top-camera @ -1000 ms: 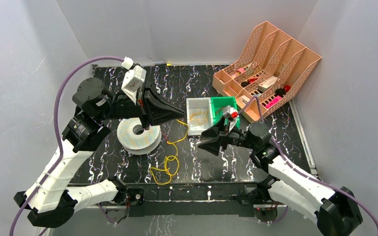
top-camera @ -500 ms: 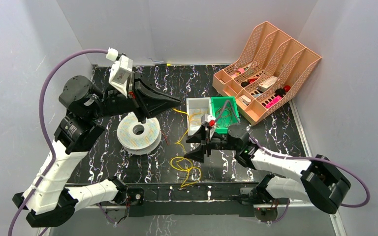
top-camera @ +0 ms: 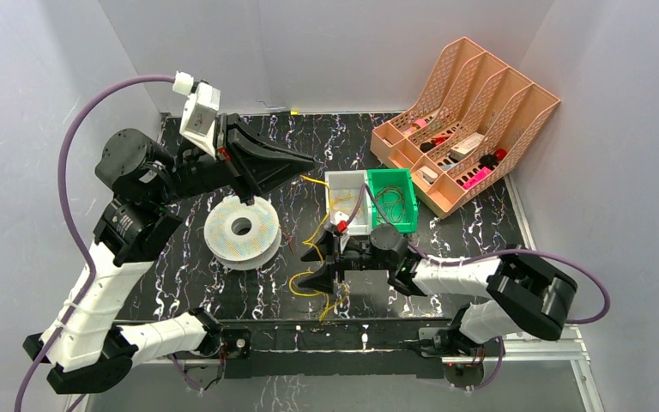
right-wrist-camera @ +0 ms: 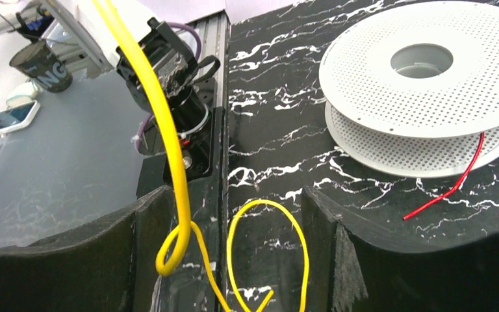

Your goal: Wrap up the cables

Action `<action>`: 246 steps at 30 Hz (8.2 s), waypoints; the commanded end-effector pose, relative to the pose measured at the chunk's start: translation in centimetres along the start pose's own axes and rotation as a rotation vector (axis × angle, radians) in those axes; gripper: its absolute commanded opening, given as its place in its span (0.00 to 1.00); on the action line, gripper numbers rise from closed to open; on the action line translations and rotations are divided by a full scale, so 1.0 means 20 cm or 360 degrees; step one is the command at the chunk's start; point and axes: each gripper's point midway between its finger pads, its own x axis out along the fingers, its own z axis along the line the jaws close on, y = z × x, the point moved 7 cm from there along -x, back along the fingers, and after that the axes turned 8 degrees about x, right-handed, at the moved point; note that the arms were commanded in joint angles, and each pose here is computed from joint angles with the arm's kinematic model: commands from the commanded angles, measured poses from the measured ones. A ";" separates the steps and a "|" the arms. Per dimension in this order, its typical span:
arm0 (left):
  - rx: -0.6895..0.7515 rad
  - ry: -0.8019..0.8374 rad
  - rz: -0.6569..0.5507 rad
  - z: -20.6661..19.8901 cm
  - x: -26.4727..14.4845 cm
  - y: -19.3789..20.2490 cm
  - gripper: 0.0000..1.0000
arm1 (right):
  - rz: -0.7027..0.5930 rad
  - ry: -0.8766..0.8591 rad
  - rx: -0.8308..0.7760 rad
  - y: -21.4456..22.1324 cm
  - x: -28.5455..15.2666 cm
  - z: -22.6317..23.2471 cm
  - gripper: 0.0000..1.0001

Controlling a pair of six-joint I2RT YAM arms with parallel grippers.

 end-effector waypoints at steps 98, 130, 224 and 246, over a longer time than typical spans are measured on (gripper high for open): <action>0.0699 -0.0961 -0.0739 -0.48 -1.02 -0.65 0.00 | -0.0989 0.3072 0.0720 -0.40 -1.73 -0.95 0.17; 0.0214 -0.0430 -0.0201 -0.13 -0.30 -0.25 0.00 | -0.1002 0.1793 0.0617 -0.61 -1.32 -0.56 0.57; -0.0097 -0.0598 -0.0017 0.19 -0.08 0.32 0.07 | -0.0795 0.0149 0.0072 -0.91 -0.21 0.25 0.00; 0.0108 -0.1148 0.0391 0.28 -0.35 0.49 0.86 | -0.0544 0.1040 -0.0013 -0.86 -0.45 0.09 0.00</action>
